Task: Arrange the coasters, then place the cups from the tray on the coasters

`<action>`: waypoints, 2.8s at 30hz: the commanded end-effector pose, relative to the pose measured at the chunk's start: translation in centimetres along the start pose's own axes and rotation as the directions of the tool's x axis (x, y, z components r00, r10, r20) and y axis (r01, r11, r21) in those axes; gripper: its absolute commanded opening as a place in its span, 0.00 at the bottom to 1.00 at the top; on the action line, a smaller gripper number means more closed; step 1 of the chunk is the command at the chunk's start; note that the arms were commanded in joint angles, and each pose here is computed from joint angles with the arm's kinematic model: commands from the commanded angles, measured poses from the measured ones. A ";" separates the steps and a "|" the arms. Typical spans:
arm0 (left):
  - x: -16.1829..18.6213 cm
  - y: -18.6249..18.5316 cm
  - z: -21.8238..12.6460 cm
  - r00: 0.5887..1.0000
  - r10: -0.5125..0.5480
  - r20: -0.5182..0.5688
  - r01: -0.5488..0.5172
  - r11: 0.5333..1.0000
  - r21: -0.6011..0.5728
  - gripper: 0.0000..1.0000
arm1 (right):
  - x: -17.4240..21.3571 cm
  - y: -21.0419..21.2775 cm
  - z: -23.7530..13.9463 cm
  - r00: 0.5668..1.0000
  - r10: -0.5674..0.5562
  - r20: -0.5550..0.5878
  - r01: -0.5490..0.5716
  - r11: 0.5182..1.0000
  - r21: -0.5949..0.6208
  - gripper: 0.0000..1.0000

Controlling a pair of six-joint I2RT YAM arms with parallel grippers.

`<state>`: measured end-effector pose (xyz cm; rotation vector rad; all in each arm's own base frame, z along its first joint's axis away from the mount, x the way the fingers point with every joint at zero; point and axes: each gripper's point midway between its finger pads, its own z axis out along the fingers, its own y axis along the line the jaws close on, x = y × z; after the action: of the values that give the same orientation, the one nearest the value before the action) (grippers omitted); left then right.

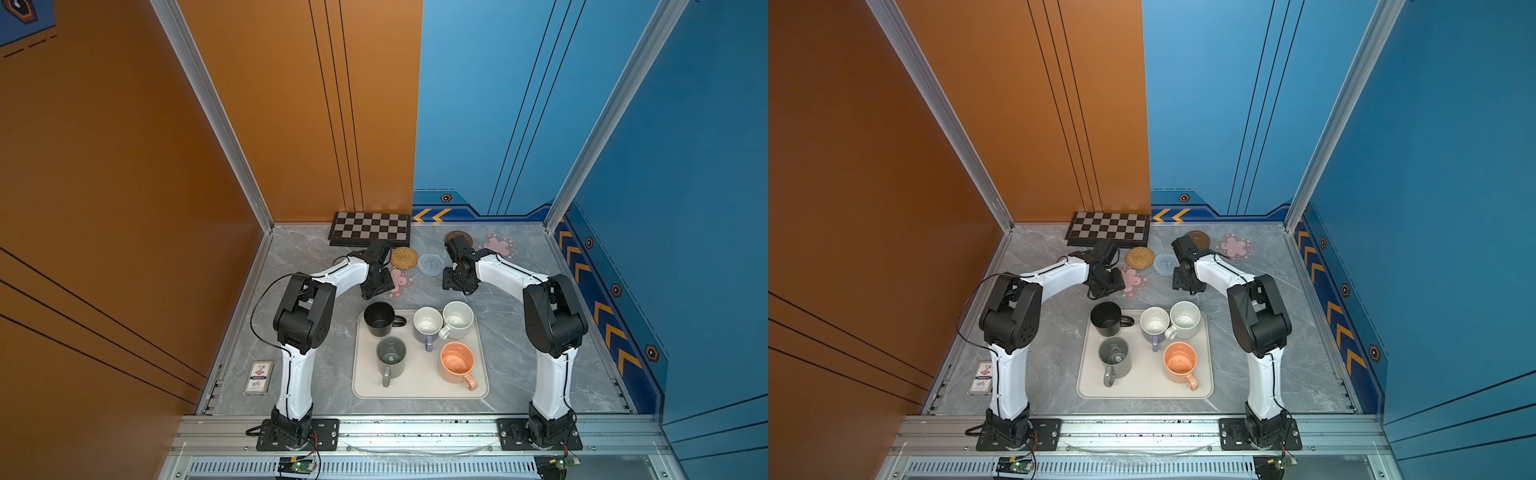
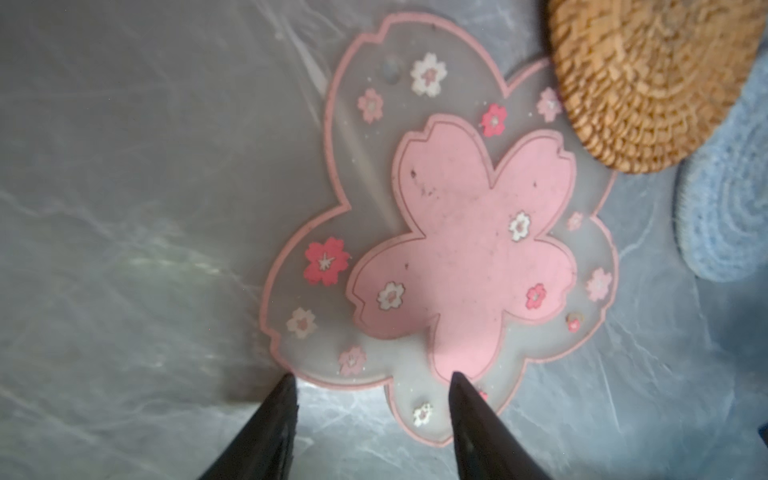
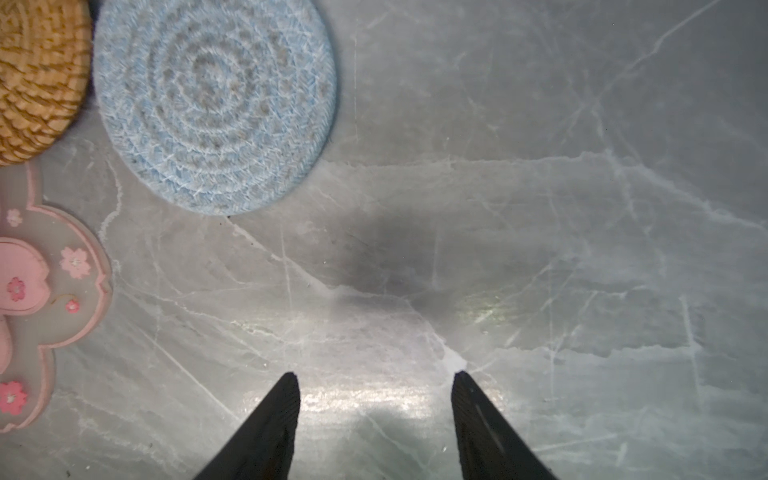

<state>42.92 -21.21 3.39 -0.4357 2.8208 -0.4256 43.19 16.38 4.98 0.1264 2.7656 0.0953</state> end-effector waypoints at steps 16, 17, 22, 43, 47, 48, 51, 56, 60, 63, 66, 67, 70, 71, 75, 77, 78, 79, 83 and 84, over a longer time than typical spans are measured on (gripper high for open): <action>-8.3 3.2 -4.6 0.977 -0.042 0.207 0.048 0.999 -0.022 0.58 | -0.6 0.2 -1.2 1.000 0.013 0.028 -0.012 1.000 -0.020 0.61; -9.0 3.1 -4.3 0.975 -0.032 0.219 0.040 0.999 -0.031 0.58 | -0.7 0.3 -1.1 1.000 0.014 0.027 -0.013 1.000 -0.022 0.61; -11.2 2.3 -2.5 0.969 -0.009 0.247 0.026 0.998 -0.064 0.58 | -0.9 0.6 -0.9 1.000 0.017 0.025 -0.016 0.999 -0.032 0.62; -7.4 -1.3 4.0 0.992 0.050 0.120 -0.046 0.998 -0.036 0.58 | -0.8 0.4 0.5 0.999 0.039 0.010 -0.038 0.996 -0.075 0.61; -5.1 -1.3 4.0 0.997 0.035 0.063 -0.034 0.999 -0.009 0.59 | -0.6 0.1 0.5 0.999 0.047 0.011 -0.046 0.996 -0.077 0.62; -4.6 -1.6 4.1 0.998 0.035 0.043 -0.035 0.999 0.008 0.59 | -0.6 0.1 0.4 0.999 0.047 0.011 -0.046 0.996 -0.078 0.62; -3.1 -2.7 4.2 0.999 0.046 0.005 -0.047 0.998 0.048 0.59 | -0.5 0.0 0.3 0.999 0.050 0.014 -0.048 0.996 -0.078 0.61; -1.1 -5.4 4.2 0.997 0.065 -0.031 -0.061 0.989 0.132 0.59 | -0.2 -0.4 0.0 0.998 0.058 0.019 -0.056 0.996 -0.072 0.61; 1.3 -8.0 4.0 0.991 0.105 -0.080 -0.087 0.975 0.203 0.59 | 0.1 -1.3 -0.2 0.997 0.068 0.020 -0.067 0.996 -0.058 0.62; 3.2 -9.9 3.9 0.984 0.136 -0.112 -0.104 0.961 0.257 0.59 | 0.3 -2.0 -0.4 0.997 0.078 0.021 -0.077 0.996 -0.048 0.62; 4.2 -11.4 4.1 0.981 0.152 -0.121 -0.112 0.952 0.286 0.59 | 0.3 -2.9 -0.6 0.996 0.091 0.027 -0.090 0.995 -0.036 0.62; 4.4 -11.9 4.2 0.981 0.150 -0.123 -0.108 0.949 0.296 0.59 | 0.3 -3.3 -0.7 0.995 0.097 0.027 -0.096 0.995 -0.031 0.62; 4.8 -13.6 4.7 0.980 0.148 -0.131 -0.097 0.938 0.334 0.58 | 0.1 -4.2 -1.0 0.993 0.111 0.036 -0.110 0.994 -0.019 0.62; 5.0 -14.1 4.9 0.980 0.151 -0.132 -0.097 0.933 0.345 0.58 | 0.1 -4.7 -1.1 0.992 0.117 0.040 -0.117 0.993 -0.013 0.62; 5.4 -16.0 5.5 0.980 0.148 -0.134 -0.084 0.914 0.396 0.58 | 0.0 -6.2 -1.8 0.989 0.140 0.053 -0.140 0.990 0.000 0.62; 5.7 -16.9 5.8 0.980 0.147 -0.136 -0.077 0.904 0.420 0.58 | 0.1 -6.9 -1.9 0.987 0.151 0.055 -0.151 0.988 0.006 0.62; 5.8 -17.3 6.0 0.980 0.149 -0.135 -0.078 0.899 0.432 0.58 | 0.1 -7.2 -2.0 0.986 0.154 0.056 -0.155 0.988 0.008 0.62; 5.9 -17.8 6.1 0.979 0.152 -0.137 -0.077 0.894 0.442 0.58 | 0.1 -7.3 -2.1 0.986 0.158 0.057 -0.159 0.987 0.008 0.62; 6.8 -20.3 6.0 0.972 0.166 -0.168 -0.055 0.851 0.522 0.58 | 0.2 -8.1 -2.4 0.984 0.169 0.063 -0.170 0.985 0.017 0.62; 7.1 -20.6 5.7 0.969 0.175 -0.172 -0.058 0.845 0.532 0.58 | 0.3 -8.2 -2.5 0.984 0.168 0.063 -0.169 0.985 0.017 0.62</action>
<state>45.02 -41.93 4.75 -0.1130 2.6828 -1.1581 41.79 9.10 5.71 0.3452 2.7131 0.1396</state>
